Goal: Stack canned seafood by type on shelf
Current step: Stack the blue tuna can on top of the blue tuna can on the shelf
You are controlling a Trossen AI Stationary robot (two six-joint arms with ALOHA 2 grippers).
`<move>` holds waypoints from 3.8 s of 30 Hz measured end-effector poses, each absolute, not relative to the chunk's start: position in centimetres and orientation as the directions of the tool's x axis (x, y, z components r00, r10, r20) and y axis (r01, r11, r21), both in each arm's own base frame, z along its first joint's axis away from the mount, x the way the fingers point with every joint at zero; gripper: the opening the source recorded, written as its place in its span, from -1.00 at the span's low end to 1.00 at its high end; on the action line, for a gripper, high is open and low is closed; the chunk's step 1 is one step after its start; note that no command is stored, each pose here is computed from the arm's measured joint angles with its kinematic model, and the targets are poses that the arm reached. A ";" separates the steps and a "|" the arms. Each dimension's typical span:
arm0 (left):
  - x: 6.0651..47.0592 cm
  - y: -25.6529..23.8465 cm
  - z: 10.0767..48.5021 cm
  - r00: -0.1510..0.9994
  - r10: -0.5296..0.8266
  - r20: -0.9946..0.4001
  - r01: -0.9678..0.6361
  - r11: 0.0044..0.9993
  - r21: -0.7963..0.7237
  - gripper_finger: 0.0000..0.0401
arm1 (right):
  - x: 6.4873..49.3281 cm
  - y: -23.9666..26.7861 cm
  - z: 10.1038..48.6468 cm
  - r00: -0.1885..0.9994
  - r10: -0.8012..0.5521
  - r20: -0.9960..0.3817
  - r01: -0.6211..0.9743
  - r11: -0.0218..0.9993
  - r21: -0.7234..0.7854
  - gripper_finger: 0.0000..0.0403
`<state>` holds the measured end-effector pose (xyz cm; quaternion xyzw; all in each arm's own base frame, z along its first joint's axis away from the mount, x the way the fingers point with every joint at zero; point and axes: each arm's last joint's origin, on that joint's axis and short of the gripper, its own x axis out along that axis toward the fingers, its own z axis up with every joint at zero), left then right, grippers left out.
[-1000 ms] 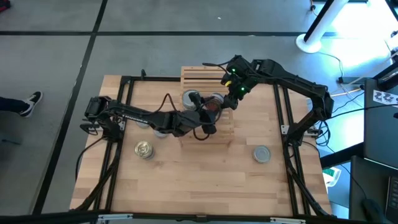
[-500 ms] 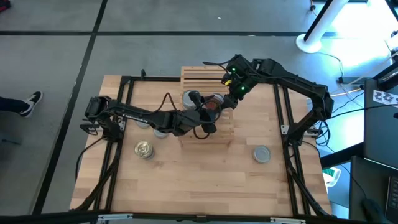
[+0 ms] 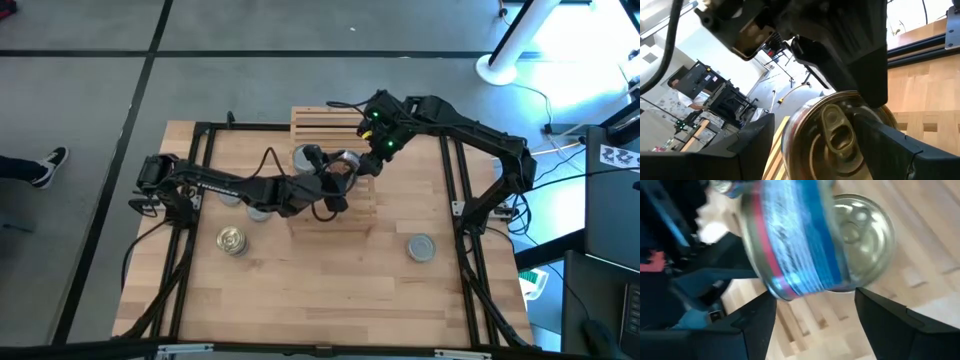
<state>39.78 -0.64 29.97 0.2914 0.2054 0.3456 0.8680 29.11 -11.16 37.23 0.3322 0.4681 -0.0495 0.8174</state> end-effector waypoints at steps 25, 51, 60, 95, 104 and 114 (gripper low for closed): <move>39.8 -0.5 30.0 0.675 0.721 -0.156 -0.483 0.591 0.645 0.36 | 29.0 -11.4 37.1 0.525 0.130 -0.841 0.415 0.824 0.386 0.40; 39.8 -0.6 29.9 0.681 0.715 -0.161 -0.485 0.604 0.633 0.35 | 29.2 -11.8 37.2 0.532 0.037 -0.846 -0.036 0.999 0.021 0.40; 39.7 -0.6 29.6 0.683 0.707 -0.184 -0.461 0.613 0.642 0.35 | 29.2 -11.5 37.3 0.557 0.135 -0.819 -0.138 0.988 0.070 0.40; 39.8 -0.1 29.7 0.676 0.715 -0.178 -0.474 0.606 0.639 0.36 | 29.1 -11.4 37.2 0.550 0.146 -0.822 -0.042 0.988 0.148 -0.71; 39.8 -0.1 30.0 0.681 0.715 -0.158 -0.507 0.617 0.602 0.36 | 29.0 -11.5 37.1 0.527 0.109 -0.843 0.026 0.989 0.145 -0.26; 40.1 -0.2 33.3 0.679 0.714 -0.169 -0.551 0.648 0.525 0.36 | 28.3 -11.5 36.8 0.445 0.056 -0.894 0.064 0.994 0.094 -0.10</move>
